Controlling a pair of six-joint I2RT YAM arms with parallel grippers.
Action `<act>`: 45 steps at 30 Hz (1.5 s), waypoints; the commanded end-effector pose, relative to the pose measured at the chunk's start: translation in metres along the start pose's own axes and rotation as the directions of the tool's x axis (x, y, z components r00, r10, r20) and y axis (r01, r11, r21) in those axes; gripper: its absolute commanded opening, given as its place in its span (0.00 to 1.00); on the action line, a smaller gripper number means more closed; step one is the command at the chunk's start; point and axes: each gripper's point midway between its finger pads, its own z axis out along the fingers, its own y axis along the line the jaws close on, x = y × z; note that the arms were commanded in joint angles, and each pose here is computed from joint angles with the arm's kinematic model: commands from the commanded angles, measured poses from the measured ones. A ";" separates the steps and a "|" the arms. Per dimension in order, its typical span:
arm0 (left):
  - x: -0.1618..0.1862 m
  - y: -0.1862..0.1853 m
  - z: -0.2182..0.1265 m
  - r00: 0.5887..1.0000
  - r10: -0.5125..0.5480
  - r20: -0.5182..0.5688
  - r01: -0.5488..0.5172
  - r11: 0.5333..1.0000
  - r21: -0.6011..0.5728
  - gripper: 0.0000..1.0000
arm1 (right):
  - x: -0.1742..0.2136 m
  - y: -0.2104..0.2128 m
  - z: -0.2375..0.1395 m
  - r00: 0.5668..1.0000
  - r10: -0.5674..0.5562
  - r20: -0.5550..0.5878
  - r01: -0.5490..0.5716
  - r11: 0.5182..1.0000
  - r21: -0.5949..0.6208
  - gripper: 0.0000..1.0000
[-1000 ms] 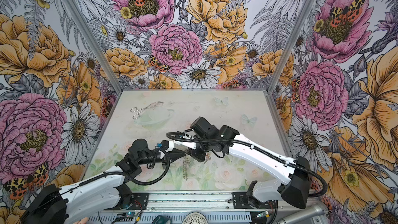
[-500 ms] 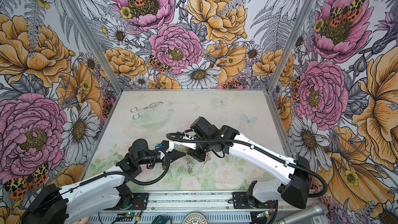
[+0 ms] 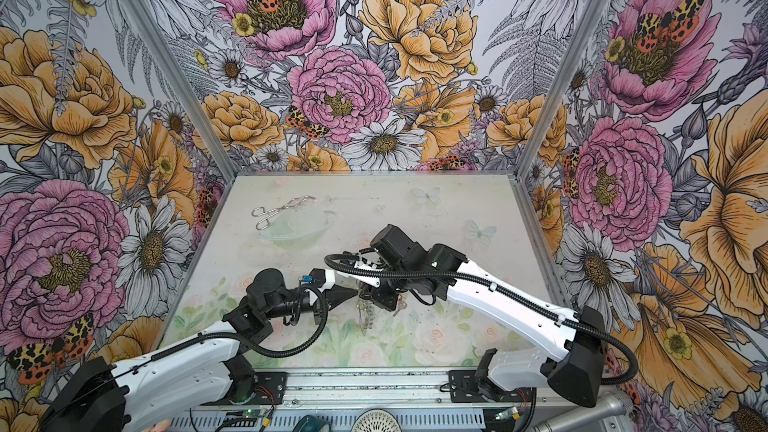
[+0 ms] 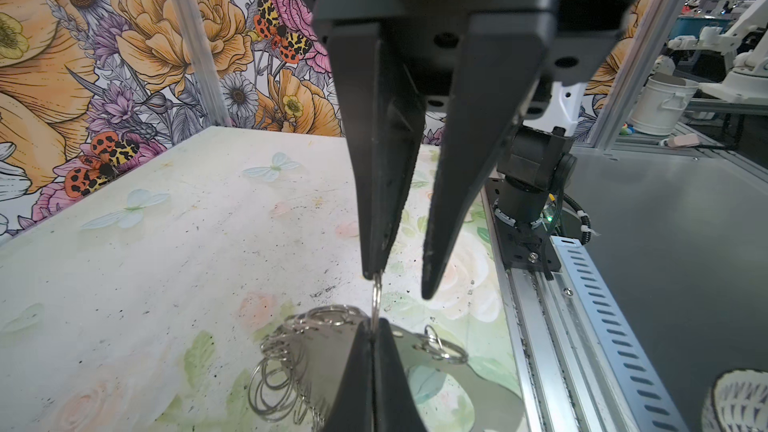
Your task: Put the keys on the keyring
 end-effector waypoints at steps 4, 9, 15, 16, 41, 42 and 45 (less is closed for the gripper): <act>-0.014 0.009 -0.004 0.998 0.049 0.033 -0.047 0.997 -0.065 0.00 | -0.008 -0.035 -0.034 0.972 0.111 0.208 -0.144 0.978 0.152 0.27; -0.012 0.014 -0.004 0.999 0.041 0.026 -0.038 0.995 -0.092 0.00 | 0.010 -0.067 -0.039 0.917 0.251 0.309 -0.326 0.919 0.222 0.30; -0.011 0.021 -0.002 1.000 0.003 0.018 -0.001 0.992 -0.125 0.00 | 0.040 -0.086 -0.011 0.868 0.422 0.261 -0.483 0.840 0.248 0.30; -0.011 0.023 -0.002 1.000 -0.005 0.016 0.007 0.991 -0.135 0.00 | 0.046 -0.088 -0.008 0.858 0.448 0.252 -0.505 0.826 0.251 0.29; 0.000 0.036 -0.005 0.996 -0.078 -0.036 0.069 0.978 -0.196 0.00 | 0.176 -0.098 0.080 0.521 0.853 0.035 -0.829 0.496 0.260 0.30; 0.000 0.036 -0.005 0.996 -0.077 -0.035 0.069 0.979 -0.194 0.00 | 0.178 -0.099 0.081 0.513 0.858 0.037 -0.834 0.487 0.261 0.30; 0.000 0.036 -0.006 0.997 -0.075 -0.033 0.067 0.978 -0.196 0.00 | 0.179 -0.100 0.084 0.502 0.864 0.042 -0.844 0.479 0.243 0.29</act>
